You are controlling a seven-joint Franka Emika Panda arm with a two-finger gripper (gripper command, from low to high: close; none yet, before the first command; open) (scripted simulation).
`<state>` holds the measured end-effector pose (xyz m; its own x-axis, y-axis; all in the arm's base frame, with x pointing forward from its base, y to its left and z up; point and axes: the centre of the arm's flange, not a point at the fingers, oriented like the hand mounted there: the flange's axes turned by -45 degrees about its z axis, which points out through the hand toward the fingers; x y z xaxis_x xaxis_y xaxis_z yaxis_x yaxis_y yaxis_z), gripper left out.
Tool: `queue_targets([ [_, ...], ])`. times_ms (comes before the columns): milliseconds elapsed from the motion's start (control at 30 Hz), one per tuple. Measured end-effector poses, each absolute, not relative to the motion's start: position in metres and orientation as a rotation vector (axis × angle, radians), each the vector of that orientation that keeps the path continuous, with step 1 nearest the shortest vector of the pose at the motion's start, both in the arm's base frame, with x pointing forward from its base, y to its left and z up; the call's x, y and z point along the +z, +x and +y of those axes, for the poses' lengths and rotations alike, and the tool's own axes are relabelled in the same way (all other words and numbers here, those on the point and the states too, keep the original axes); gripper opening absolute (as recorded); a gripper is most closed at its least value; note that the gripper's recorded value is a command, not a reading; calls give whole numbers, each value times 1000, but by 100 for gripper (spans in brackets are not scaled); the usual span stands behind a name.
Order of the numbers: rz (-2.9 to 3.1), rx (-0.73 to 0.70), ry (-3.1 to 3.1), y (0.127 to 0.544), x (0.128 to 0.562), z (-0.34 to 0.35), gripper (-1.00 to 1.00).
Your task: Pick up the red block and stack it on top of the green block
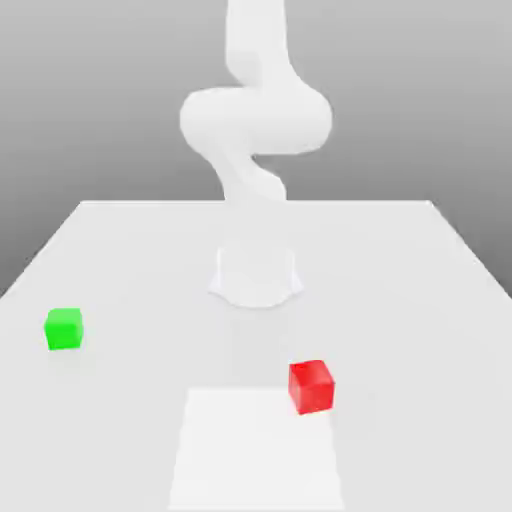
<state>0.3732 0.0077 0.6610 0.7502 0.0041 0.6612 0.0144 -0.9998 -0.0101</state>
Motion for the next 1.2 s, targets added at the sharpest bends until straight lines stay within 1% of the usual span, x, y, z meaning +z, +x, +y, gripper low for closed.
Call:
queue_targets([
  [133,-88,-881,-2987,407,562,25,0],
  [233,-145,-714,-3025,416,487,40,0],
  [300,-185,-599,-3048,414,437,49,0],
  [433,-272,-353,-3087,391,335,65,0],
  [567,-366,-88,-3114,345,233,75,0],
  [633,-393,-23,-3116,332,196,78,0],
  [767,-397,-1,-3116,327,156,78,0],
  [800,-397,-1,-3116,326,148,77,-100],
  [1033,-397,-1,-3116,326,146,78,-100],
  [1200,-399,0,-3117,327,182,78,-100],
])
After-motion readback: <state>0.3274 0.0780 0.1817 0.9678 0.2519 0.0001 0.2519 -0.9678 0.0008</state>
